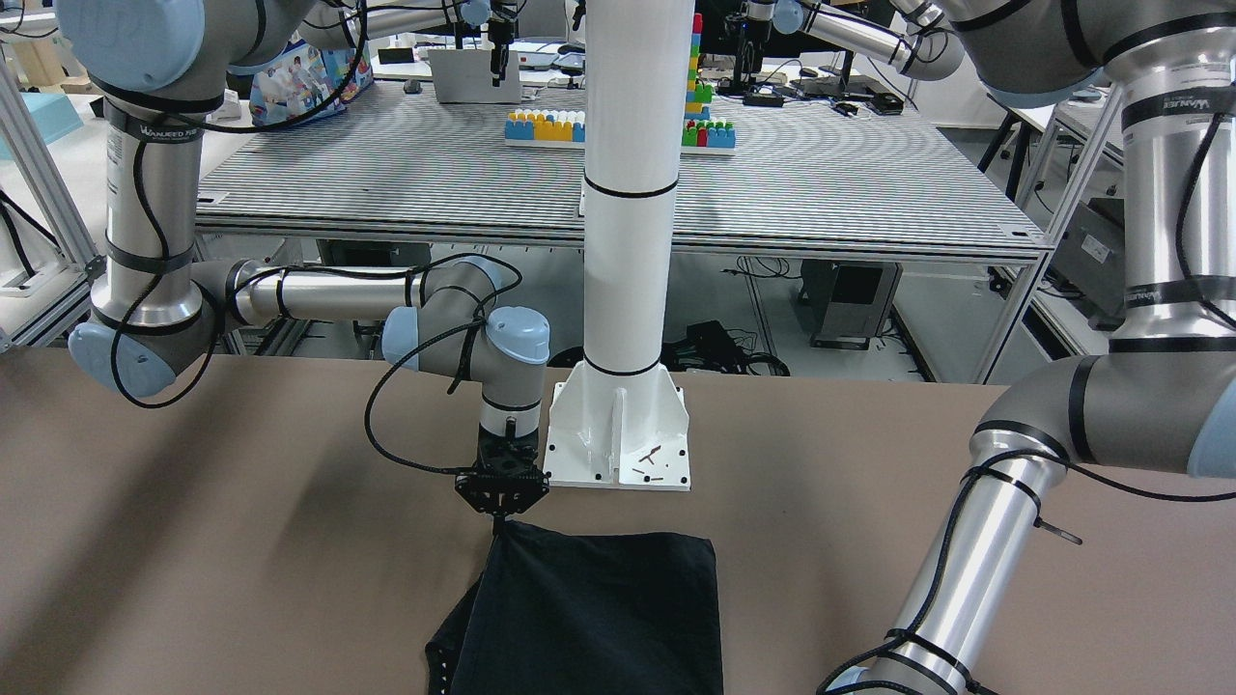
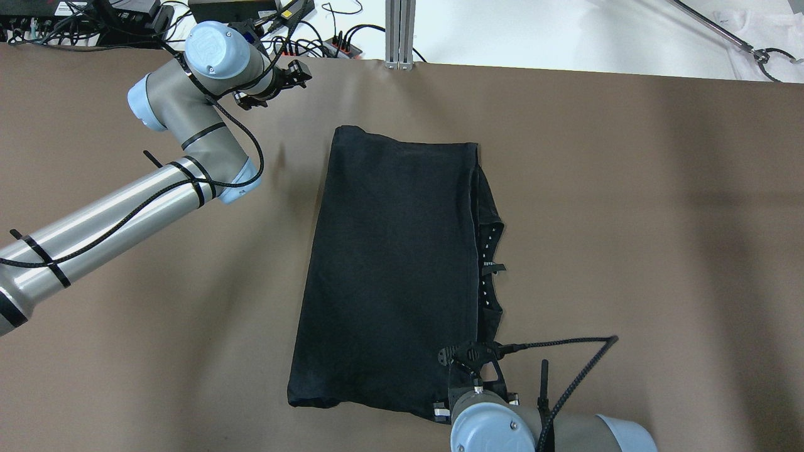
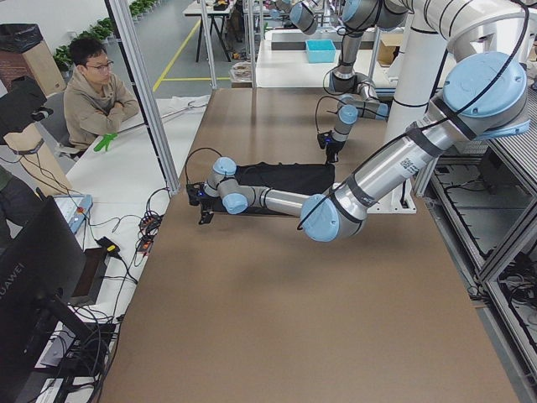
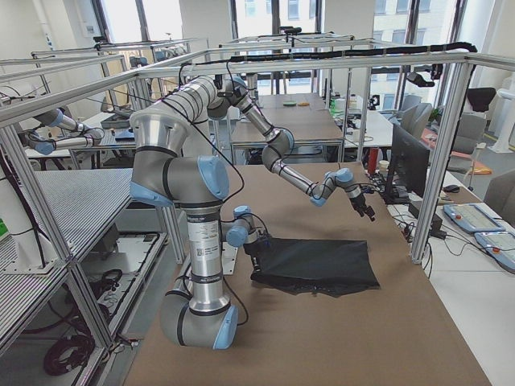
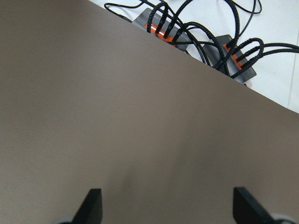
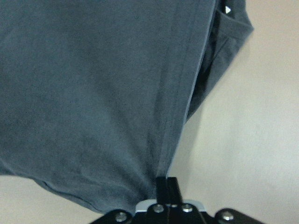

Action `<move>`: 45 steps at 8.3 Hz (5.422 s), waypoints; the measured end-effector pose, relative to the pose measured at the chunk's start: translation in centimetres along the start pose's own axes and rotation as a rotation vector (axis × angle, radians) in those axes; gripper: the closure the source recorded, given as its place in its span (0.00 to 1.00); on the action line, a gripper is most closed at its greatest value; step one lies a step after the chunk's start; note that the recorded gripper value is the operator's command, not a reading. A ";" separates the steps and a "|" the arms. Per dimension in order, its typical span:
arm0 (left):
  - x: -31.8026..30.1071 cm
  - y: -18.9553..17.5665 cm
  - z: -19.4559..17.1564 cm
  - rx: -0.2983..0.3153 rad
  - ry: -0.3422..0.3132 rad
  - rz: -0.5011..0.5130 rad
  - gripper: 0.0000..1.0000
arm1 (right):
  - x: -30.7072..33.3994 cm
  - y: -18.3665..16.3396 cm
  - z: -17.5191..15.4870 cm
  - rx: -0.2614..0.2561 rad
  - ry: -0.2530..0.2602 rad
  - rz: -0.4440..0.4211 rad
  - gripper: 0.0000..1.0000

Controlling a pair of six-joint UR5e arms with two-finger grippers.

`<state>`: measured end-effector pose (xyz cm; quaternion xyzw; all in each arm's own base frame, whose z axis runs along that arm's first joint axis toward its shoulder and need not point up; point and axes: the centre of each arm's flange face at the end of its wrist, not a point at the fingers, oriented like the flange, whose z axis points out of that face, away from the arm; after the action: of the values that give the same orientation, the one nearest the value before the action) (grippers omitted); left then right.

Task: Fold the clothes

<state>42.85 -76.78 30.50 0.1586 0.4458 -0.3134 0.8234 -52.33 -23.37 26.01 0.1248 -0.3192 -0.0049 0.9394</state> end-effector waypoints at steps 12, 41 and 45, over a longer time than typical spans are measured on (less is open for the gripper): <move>1.1 1.7 0.0 -0.001 0.011 0.014 0.00 | -1.4 -0.9 -1.3 0.022 -0.096 0.896 0.07; -6.7 18.1 -8.5 -0.079 0.197 -0.054 0.00 | -1.3 0.3 -0.4 -0.007 -0.208 0.956 1.00; -16.6 31.0 -18.8 -0.203 0.248 -0.124 0.04 | -1.2 0.4 -0.5 -0.009 -0.210 0.956 1.00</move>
<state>44.51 -37.05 33.40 0.0844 0.5824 -0.2949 0.7528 -53.01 -22.79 25.06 -0.0412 -0.4336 0.4130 0.7998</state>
